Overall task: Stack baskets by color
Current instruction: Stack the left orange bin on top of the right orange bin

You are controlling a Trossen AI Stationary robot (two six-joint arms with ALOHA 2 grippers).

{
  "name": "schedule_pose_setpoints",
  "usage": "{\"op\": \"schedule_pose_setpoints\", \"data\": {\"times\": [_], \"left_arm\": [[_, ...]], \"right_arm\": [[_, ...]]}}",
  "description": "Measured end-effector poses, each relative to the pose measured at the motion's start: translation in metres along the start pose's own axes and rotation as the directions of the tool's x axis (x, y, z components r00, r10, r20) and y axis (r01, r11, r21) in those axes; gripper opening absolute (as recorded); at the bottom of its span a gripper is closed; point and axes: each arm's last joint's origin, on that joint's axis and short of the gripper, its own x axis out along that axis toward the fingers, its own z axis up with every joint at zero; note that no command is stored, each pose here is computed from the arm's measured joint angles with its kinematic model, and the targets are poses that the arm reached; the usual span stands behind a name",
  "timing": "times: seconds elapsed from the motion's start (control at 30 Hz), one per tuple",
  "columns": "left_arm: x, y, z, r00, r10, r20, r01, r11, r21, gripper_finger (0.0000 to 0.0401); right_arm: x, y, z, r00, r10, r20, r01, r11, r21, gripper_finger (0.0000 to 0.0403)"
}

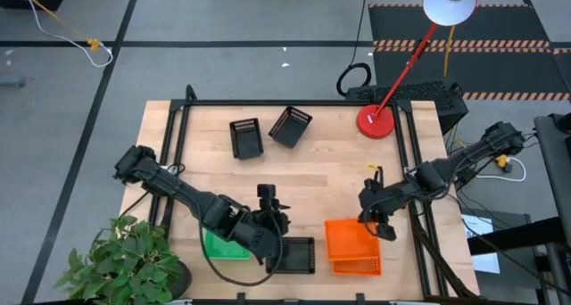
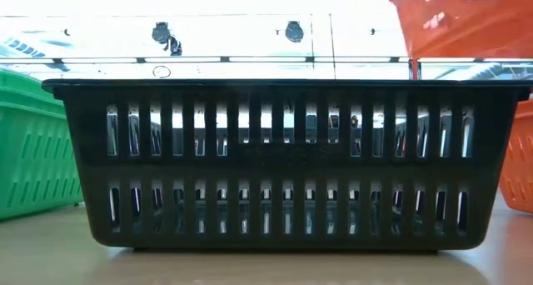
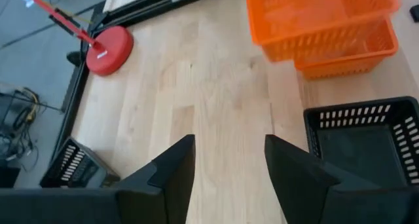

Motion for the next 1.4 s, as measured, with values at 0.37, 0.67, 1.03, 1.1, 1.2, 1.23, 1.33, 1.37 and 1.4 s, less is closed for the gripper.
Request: {"op": "schedule_pose_setpoints", "data": {"times": [0.37,0.67,1.03,1.1,1.2,1.23,1.33,1.37,1.4], "left_arm": [[0.000,0.000,-0.004,0.999,-0.019,-0.039,0.019,1.000,-0.017,0.0172],[0.000,0.000,-0.004,0.999,-0.020,-0.037,0.019,1.000,-0.021,0.0170],[0.000,0.000,-0.003,0.999,-0.021,-0.031,0.021,0.999,-0.024,0.0170],[0.000,0.000,-0.003,0.999,-0.021,-0.031,0.021,0.999,-0.024,0.0170],[0.000,0.000,-0.003,0.999,-0.021,-0.031,0.021,0.999,-0.025,0.0170],[0.000,0.000,-0.003,0.999,-0.021,-0.031,0.021,0.999,-0.025,0.0170],[0.000,-0.001,-0.003,0.999,-0.021,-0.030,0.021,0.999,-0.026,0.0170],[0.000,-0.001,-0.003,0.999,-0.021,-0.030,0.021,0.999,-0.026,0.0170],[0.000,-0.001,-0.003,0.999,-0.022,-0.030,0.021,0.999,-0.027,0.0170]], "right_arm": [[0.001,0.022,-0.018,0.998,0.028,-0.059,-0.025,0.999,0.042,0.0008],[0.006,0.033,-0.028,0.999,-0.003,-0.035,0.006,0.998,0.067,0.0009],[0.036,0.020,-0.050,0.999,0.035,-0.019,-0.033,0.996,0.086,0.0009],[0.039,0.018,-0.053,0.999,0.037,-0.020,-0.035,0.995,0.091,0.0009],[0.042,0.015,-0.057,0.999,0.029,-0.029,-0.026,0.994,0.104,0.0009],[0.043,0.014,-0.058,0.999,0.025,-0.033,-0.021,0.994,0.106,0.0009],[0.045,0.012,-0.061,0.999,0.016,-0.042,-0.011,0.994,0.105,0.0009],[0.045,0.011,-0.062,0.999,0.014,-0.044,-0.009,0.994,0.105,0.0009],[0.046,0.011,-0.062,0.999,0.012,-0.045,-0.007,0.994,0.105,0.0009]]}}
